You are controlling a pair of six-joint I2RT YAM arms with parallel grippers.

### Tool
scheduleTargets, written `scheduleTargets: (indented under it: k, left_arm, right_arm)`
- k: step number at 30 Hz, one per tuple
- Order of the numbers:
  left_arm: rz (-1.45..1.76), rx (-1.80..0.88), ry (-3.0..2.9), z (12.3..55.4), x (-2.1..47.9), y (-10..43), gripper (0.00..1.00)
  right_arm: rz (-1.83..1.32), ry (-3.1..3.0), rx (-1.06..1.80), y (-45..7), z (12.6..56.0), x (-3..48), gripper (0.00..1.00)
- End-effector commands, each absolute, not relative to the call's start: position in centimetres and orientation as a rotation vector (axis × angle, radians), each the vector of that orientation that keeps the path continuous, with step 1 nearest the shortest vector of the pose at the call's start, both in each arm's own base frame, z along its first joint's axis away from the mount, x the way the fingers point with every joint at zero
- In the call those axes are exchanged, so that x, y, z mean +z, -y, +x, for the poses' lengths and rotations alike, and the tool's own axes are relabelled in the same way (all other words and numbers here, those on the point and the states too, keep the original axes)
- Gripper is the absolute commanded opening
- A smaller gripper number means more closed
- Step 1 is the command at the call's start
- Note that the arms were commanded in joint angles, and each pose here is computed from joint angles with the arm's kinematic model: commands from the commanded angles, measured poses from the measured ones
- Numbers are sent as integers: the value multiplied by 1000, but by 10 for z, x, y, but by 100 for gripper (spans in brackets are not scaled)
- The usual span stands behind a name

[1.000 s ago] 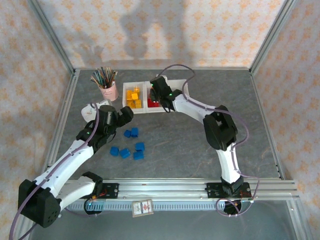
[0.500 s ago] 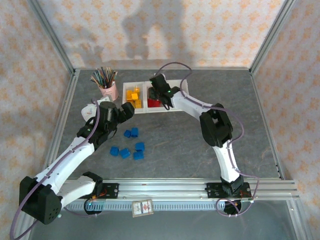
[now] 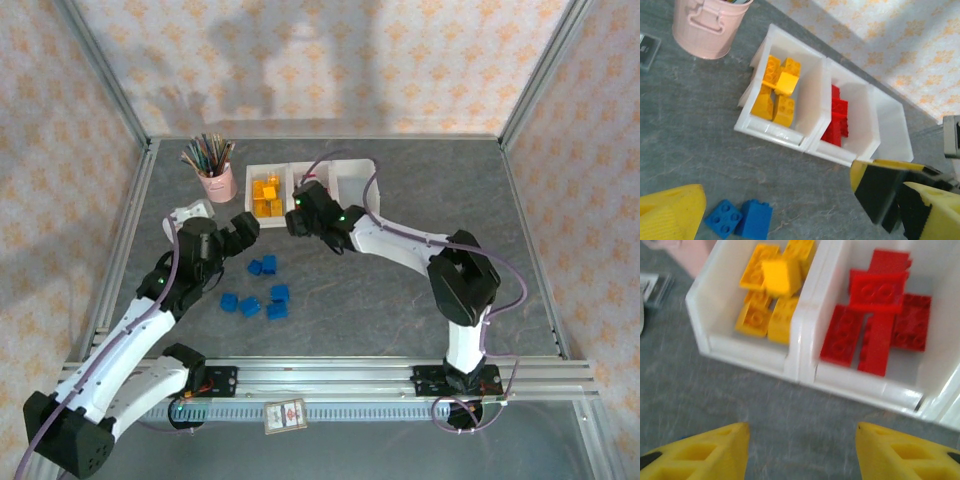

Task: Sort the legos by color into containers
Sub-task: Place the lego in the container, then pick up the lego from the center of the table.

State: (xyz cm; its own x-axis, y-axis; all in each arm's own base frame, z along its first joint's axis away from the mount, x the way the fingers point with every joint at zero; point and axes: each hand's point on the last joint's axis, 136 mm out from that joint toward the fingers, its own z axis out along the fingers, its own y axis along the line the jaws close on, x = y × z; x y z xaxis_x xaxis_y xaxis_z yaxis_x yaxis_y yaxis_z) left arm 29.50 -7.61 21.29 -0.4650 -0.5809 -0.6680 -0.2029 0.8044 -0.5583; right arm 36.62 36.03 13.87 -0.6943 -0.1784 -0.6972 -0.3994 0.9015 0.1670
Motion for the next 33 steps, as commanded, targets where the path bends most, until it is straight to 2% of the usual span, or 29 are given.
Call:
scheduleTargets:
  k: [1, 7, 13, 33]
  left_arm:
    - [-633, -443, -2075, 282, 196, 62, 99]
    - [-684, -411, -2080, 268, 185, 51, 99]
    - [-717, -394, -2079, 259, 177, 44, 99]
    - [-738, -343, -2062, 253, 179, 34, 99]
  right_arm:
    - [-481, -2318, 415, -366, 345, 145, 60]
    - [-665, -2356, 426, -385, 305, 115, 67]
    - [-792, -2383, 421, -405, 285, 92, 72]
    - [-760, -2469, 431, -452, 304, 42, 78]
